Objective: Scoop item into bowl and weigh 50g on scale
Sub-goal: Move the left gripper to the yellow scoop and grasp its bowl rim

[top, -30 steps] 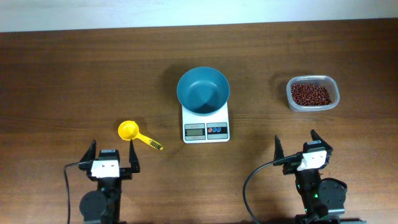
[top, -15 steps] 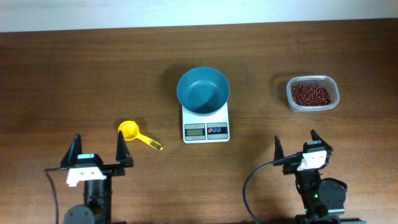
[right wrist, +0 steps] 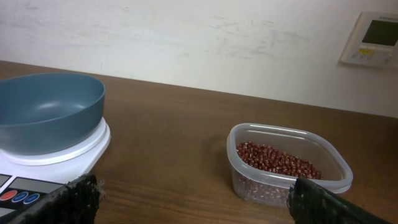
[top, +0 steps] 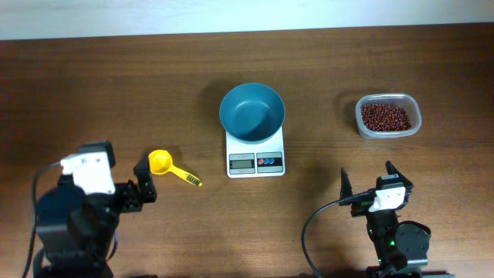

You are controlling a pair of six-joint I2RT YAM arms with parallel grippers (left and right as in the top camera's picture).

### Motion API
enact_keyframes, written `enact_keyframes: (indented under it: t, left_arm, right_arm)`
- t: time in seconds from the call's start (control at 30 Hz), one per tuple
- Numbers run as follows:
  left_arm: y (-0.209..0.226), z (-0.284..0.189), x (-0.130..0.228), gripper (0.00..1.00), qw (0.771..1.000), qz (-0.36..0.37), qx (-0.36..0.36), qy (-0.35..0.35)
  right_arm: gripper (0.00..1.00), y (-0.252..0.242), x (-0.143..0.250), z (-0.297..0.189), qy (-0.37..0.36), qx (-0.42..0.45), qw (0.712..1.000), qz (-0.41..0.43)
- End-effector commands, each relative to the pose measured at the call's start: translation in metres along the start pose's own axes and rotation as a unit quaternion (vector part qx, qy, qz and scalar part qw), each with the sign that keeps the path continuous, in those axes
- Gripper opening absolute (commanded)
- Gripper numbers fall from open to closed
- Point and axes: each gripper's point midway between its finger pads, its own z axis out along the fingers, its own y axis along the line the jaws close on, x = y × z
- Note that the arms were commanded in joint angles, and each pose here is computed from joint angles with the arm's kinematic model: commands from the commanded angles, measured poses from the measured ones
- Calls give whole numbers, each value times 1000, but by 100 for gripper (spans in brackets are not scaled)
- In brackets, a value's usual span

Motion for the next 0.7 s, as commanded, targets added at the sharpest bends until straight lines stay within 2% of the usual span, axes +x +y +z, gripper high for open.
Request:
enact_keyframes:
  t: [0.0,0.07,0.27,0.53,0.67]
  left_arm:
    - [-19,11,6,99,997,-9,56,43]
    - [-24,18,19,99,994,-14,72,80]
    - [-50,31,33,99,980,-30,150,128]
    - [-29,62,59,99,975,-35,90,200]
    - [-8,89,91,99,957,-80,19,279]
  right_arm:
    - [99,0,2,0,0,1,1000,2]
    - [99,0,2,0,0,1,1000,2]
    - [99,0,2,0,0,1,1000,2]
    - [99,0,2,0,0,1,1000,2]
    - [99,0,2,0,0,1,1000,2]
